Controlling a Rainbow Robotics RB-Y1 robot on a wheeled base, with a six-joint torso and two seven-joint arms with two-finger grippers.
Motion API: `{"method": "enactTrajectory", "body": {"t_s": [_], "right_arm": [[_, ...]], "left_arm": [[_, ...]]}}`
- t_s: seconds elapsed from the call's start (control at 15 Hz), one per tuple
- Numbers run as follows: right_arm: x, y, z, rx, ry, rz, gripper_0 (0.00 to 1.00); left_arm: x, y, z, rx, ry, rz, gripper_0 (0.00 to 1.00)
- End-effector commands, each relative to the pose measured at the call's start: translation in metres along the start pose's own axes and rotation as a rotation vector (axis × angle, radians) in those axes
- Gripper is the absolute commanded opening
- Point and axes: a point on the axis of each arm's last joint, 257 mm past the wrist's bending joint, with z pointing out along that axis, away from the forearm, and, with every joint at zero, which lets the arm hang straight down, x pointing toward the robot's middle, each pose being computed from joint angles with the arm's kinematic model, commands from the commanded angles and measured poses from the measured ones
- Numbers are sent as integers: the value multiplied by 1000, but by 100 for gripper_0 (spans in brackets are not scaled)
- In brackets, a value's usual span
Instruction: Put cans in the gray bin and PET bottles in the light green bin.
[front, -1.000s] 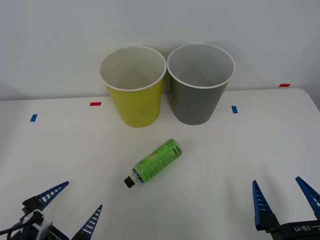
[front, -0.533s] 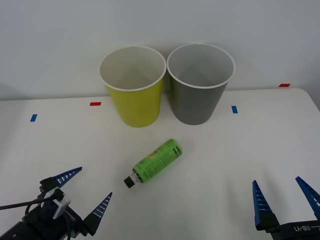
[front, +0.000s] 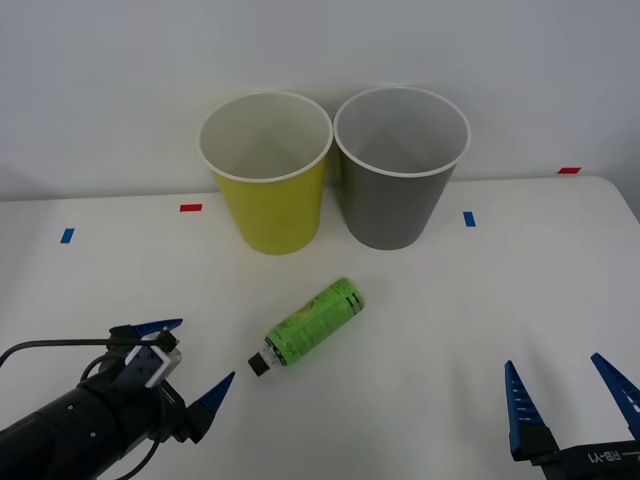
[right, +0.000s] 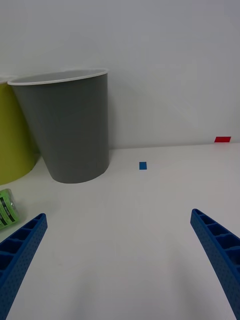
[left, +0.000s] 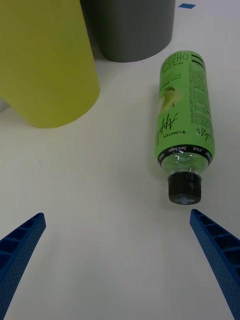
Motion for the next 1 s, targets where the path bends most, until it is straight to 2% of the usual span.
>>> {"method": "enactTrajectory", "body": {"t_s": [0.07, 0.2, 0.67, 0.87, 1.0], "right_arm": [[0, 0, 0, 0, 0, 0, 100], [0, 0, 0, 0, 0, 0, 100], [0, 0, 0, 0, 0, 0, 100], [0, 0, 0, 0, 0, 0, 100], [0, 0, 0, 0, 0, 0, 100]], "left_arm": [[-14, 5, 4, 26, 62, 22, 100], [-21, 6, 6, 63, 128, 2, 100], [-49, -2, 9, 177, 308, 59, 100], [-53, -9, 12, 192, 365, 51, 100], [-56, -13, 14, 192, 368, 34, 100]]}}
